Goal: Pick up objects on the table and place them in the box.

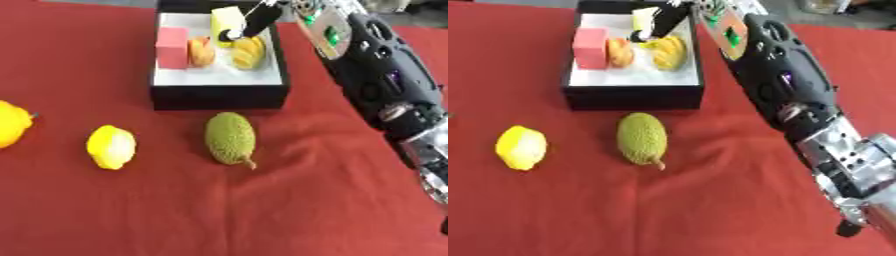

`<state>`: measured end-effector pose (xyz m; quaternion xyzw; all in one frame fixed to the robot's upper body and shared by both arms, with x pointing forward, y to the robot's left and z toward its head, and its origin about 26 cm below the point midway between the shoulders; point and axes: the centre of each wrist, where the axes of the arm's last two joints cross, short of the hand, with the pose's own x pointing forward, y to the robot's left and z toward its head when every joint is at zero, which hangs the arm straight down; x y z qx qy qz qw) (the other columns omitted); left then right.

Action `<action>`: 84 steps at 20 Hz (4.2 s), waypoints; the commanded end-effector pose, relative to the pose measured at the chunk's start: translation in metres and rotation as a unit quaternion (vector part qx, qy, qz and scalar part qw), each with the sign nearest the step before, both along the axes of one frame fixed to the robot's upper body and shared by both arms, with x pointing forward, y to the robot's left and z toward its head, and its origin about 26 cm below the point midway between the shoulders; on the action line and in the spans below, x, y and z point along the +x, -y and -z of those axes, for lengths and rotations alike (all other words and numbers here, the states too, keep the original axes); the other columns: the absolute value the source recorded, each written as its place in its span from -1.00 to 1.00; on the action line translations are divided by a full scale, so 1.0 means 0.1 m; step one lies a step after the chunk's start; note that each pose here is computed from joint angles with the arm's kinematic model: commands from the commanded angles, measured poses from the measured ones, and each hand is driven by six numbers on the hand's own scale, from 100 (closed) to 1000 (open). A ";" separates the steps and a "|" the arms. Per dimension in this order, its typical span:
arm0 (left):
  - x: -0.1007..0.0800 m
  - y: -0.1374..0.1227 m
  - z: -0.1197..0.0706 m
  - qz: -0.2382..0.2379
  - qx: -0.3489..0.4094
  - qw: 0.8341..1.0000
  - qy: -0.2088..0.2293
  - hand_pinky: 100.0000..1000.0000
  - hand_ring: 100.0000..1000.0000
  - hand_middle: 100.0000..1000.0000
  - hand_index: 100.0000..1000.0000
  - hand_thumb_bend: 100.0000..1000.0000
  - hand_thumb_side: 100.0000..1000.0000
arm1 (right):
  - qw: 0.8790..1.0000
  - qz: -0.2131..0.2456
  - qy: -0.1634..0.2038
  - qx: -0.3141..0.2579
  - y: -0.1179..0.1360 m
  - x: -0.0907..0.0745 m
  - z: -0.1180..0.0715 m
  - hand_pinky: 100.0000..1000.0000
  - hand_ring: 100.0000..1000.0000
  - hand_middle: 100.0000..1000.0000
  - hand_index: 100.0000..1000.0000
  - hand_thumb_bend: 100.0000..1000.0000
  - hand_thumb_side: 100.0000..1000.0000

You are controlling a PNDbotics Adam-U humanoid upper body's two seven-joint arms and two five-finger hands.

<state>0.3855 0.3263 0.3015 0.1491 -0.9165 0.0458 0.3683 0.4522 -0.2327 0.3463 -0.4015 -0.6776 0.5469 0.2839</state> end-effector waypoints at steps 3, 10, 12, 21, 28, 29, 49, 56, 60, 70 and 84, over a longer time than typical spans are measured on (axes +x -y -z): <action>-0.07 -0.18 -0.09 -0.031 0.012 0.999 0.009 0.48 0.69 0.56 0.68 0.08 0.16 | 0.998 -0.051 0.029 0.025 0.18 -0.62 -0.43 0.65 0.63 0.60 0.78 0.08 -0.62; -0.08 -0.26 -0.04 -0.045 0.015 0.999 0.000 0.48 0.69 0.56 0.68 0.08 0.16 | 0.991 -0.133 0.007 0.011 0.16 -1.54 -0.39 0.63 0.60 0.56 0.76 0.07 -0.62; -0.08 -0.28 -0.02 -0.047 0.015 0.999 -0.004 0.48 0.69 0.56 0.68 0.08 0.16 | 0.988 -0.157 -0.003 0.001 0.14 -1.63 -0.29 0.62 0.59 0.55 0.75 0.06 -0.60; -0.07 -0.31 0.06 -0.048 0.017 0.999 -0.017 0.48 0.70 0.56 0.68 0.08 0.17 | 0.978 -0.186 -0.075 -0.066 -0.01 -1.52 0.34 0.59 0.56 0.52 0.73 0.06 -0.52; -0.06 -0.31 0.07 -0.046 0.016 0.999 -0.020 0.47 0.70 0.56 0.68 0.07 0.17 | 0.978 -0.163 -0.106 -0.075 -0.10 -1.50 0.60 0.57 0.55 0.50 0.71 0.05 -0.53; -0.06 -0.30 0.08 -0.046 0.016 0.999 -0.020 0.47 0.70 0.56 0.68 0.07 0.17 | 0.978 -0.160 -0.107 -0.077 -0.11 -1.50 0.62 0.57 0.54 0.50 0.70 0.04 -0.54; -0.05 -0.26 0.09 -0.036 0.011 0.999 -0.022 0.47 0.70 0.56 0.66 0.06 0.18 | 0.984 -0.099 -0.132 -0.069 -0.35 -1.23 1.03 0.52 0.49 0.44 0.63 -0.05 -0.71; -0.05 -0.25 0.10 -0.034 0.009 0.999 -0.023 0.47 0.70 0.56 0.65 0.05 0.18 | 0.988 -0.077 -0.115 -0.069 -0.37 -1.06 1.09 0.52 0.49 0.44 0.62 -0.06 -0.73; -0.04 -0.25 0.11 -0.033 0.007 0.999 -0.024 0.47 0.70 0.56 0.64 0.05 0.18 | 0.989 -0.067 -0.109 -0.069 -0.37 -0.99 1.13 0.51 0.49 0.44 0.62 -0.07 -0.74; -0.04 -0.24 0.13 -0.031 0.002 0.999 -0.024 0.47 0.70 0.56 0.62 0.04 0.18 | 0.985 -0.062 -0.136 -0.087 -0.41 -0.85 1.28 0.48 0.46 0.38 0.58 -0.08 -0.74; -0.04 -0.24 0.13 -0.031 0.001 0.999 -0.024 0.47 0.70 0.55 0.61 0.03 0.19 | 0.980 -0.069 -0.164 -0.095 -0.43 -0.80 1.31 0.44 0.39 0.10 0.35 -0.19 -0.97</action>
